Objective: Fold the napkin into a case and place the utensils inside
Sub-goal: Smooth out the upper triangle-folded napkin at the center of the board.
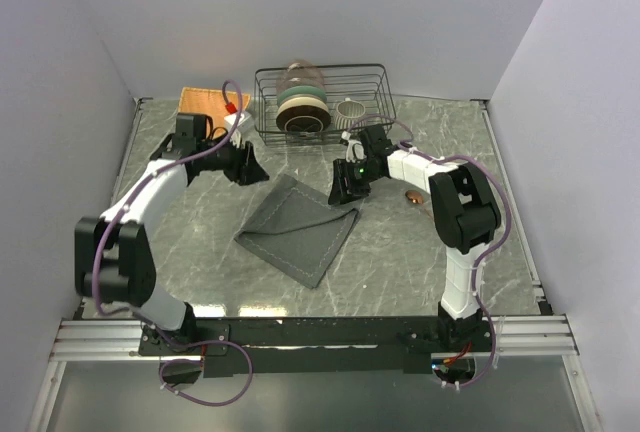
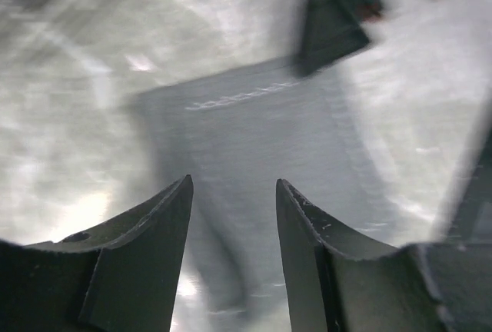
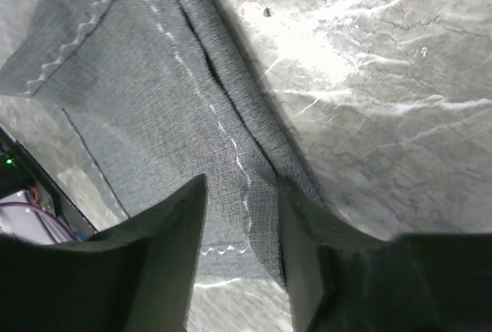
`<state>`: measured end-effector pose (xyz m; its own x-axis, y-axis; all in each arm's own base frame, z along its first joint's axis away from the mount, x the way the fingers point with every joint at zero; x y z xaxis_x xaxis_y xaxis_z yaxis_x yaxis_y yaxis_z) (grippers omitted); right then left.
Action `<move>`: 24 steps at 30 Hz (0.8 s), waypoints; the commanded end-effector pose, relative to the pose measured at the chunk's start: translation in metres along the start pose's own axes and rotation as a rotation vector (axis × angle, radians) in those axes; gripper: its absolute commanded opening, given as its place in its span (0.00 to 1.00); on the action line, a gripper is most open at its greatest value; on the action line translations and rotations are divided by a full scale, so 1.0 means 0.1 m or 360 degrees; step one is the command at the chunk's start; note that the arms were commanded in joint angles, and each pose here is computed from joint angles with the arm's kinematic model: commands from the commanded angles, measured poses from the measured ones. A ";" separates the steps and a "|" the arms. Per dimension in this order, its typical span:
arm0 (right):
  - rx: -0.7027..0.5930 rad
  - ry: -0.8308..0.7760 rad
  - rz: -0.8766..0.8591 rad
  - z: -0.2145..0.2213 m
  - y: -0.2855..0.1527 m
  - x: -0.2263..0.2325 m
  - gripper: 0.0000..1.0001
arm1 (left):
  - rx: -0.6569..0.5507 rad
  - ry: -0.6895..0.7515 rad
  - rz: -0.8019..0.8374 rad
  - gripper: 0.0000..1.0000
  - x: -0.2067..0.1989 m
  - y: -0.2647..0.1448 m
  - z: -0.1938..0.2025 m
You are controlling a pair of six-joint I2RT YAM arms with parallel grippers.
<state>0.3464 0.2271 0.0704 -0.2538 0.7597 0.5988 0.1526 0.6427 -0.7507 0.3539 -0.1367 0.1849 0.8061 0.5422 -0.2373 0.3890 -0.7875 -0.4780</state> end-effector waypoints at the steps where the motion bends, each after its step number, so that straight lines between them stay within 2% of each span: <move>1: -0.0216 -0.0175 -0.0112 -0.24 -0.47 0.33 0.60 | -0.0105 -0.0310 0.0314 0.54 -0.57 -0.13 -0.02; 3: -0.0222 -0.0230 -0.0154 -0.23 -0.59 0.39 0.68 | -0.0078 -0.0507 0.0396 0.53 -0.74 -0.15 0.13; 6: -0.0211 -0.0296 -0.0236 -0.14 -0.73 0.54 0.70 | -0.0052 -0.0757 0.0458 0.53 -0.88 -0.14 0.33; 7: -0.0201 -0.0293 -0.0254 -0.09 -0.76 0.55 0.70 | -0.0109 -0.0731 0.0462 0.53 -0.88 -0.11 0.30; 9: -0.0135 -0.0270 -0.0331 0.03 -0.73 0.64 0.65 | -0.0098 -0.0858 0.0481 0.53 -0.95 -0.05 0.37; 13: -0.0017 -0.0168 -0.0423 0.26 -0.50 0.75 0.57 | -0.0116 -0.0917 0.0465 0.52 -0.92 0.13 0.39; 17: -0.0018 -0.0079 -0.0427 0.21 -0.29 0.71 0.54 | -0.0030 -0.1047 0.0404 0.52 -0.81 0.28 0.56; 24: 0.0032 0.0068 -0.0377 0.16 -0.04 0.44 0.49 | 0.0030 -0.1067 0.0485 0.52 -0.82 0.30 0.61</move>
<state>0.3037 0.2554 0.0942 -0.2458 0.6039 0.7582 0.0365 0.7874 -0.6153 0.2655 -0.1831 0.1194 0.3854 0.4197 -0.8218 0.1905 -0.9076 -0.3741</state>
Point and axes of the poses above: each gripper's point midway between its finger pads, its own y axis out along the fingers, its own x axis along the line the jaws close on, z = x × y, the point moved 4 cm from there along -y, back along the fingers, and after that the axes turned 5 degrees about y, right-handed, at the moved point
